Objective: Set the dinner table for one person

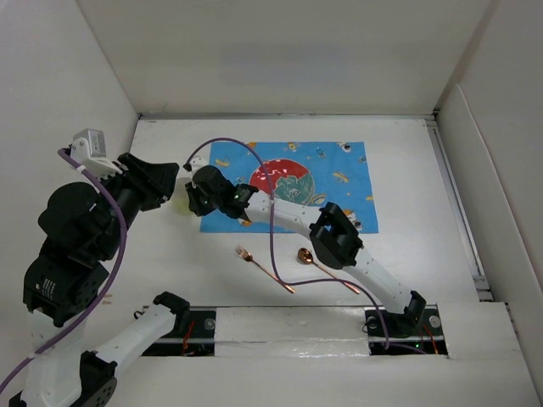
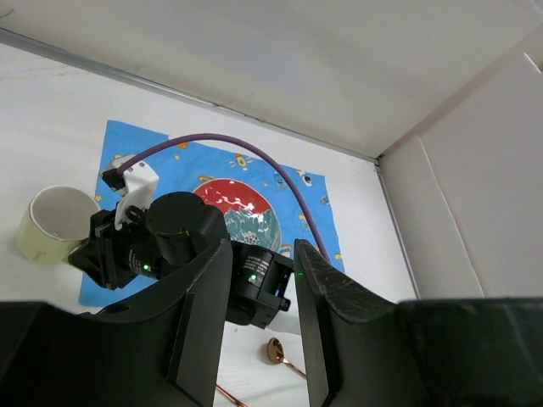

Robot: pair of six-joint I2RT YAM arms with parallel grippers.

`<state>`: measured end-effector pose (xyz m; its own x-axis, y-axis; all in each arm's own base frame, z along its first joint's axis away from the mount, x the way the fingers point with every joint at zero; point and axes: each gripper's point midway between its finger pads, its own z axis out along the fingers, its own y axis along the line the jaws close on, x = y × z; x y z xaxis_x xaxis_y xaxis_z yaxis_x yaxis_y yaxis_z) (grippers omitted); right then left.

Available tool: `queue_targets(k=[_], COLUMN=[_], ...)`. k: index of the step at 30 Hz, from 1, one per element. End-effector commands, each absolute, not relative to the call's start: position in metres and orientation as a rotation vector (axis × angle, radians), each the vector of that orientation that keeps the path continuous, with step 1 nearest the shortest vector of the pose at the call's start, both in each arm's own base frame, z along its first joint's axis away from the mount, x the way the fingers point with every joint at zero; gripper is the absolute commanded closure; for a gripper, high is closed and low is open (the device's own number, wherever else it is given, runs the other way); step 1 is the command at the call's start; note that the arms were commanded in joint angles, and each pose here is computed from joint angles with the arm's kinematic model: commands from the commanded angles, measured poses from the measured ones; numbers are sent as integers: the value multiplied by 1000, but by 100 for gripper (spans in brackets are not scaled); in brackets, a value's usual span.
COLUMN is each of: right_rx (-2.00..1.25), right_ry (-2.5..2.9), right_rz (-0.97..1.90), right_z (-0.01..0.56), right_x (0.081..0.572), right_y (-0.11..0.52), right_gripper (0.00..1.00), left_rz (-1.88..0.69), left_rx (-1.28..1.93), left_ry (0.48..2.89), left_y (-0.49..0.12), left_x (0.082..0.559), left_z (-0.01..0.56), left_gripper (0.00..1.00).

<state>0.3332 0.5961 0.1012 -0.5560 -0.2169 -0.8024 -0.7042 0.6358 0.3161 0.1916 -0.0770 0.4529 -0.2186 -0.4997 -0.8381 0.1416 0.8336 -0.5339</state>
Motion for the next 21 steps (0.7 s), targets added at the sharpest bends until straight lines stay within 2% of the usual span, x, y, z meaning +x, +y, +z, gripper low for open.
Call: queue_targets(k=[1,3,4,6,8,9,11,13,14,17,19,21], right_rx=[-685,-647,-614,-542,-402,-384,-322,-228,-226,-143,-69,-16], right_ry=[2024,2009,1980,1972,1855,1862,1758,1711,1703,1712,1759,1786], right_rz=[809,828,850,956,1114,1128,1193,1152,1155,1049,946,897], right_z=[127,143,156,181,257,258,313,348,356,365,352,346], right_x=[339,339,341,334,348,347,351,377,372,401,431,438], right_y=[601,599,600,605,590,591,572,531,524,460,408,363], right_gripper=[81,95,99,100,100,100,100,100,100,100,100,100], left_rz=[-618,-619,-616,-609,-601,-602,-620,-636,-651,-693,-718,-739], left_rx=[-286,-288,-288,-302,-315,-315,-307,-301,-292,-260,-231,-207], left_ry=[1650,1647,1648,1638,1627,1625,1620,1648,1636,1651,1690,1716], left_y=[-75,-75,-74,-72,-72,-71,-76,-85,-87,-100,-111,-121], left_x=[189,189,189,190,195,195,198,206,206,213,218,224], left_z=[464,464,463,464,466,466,465,452,455,444,428,418], left_gripper=[68,68,68,67,67,67,68,64,64,54,49,46])
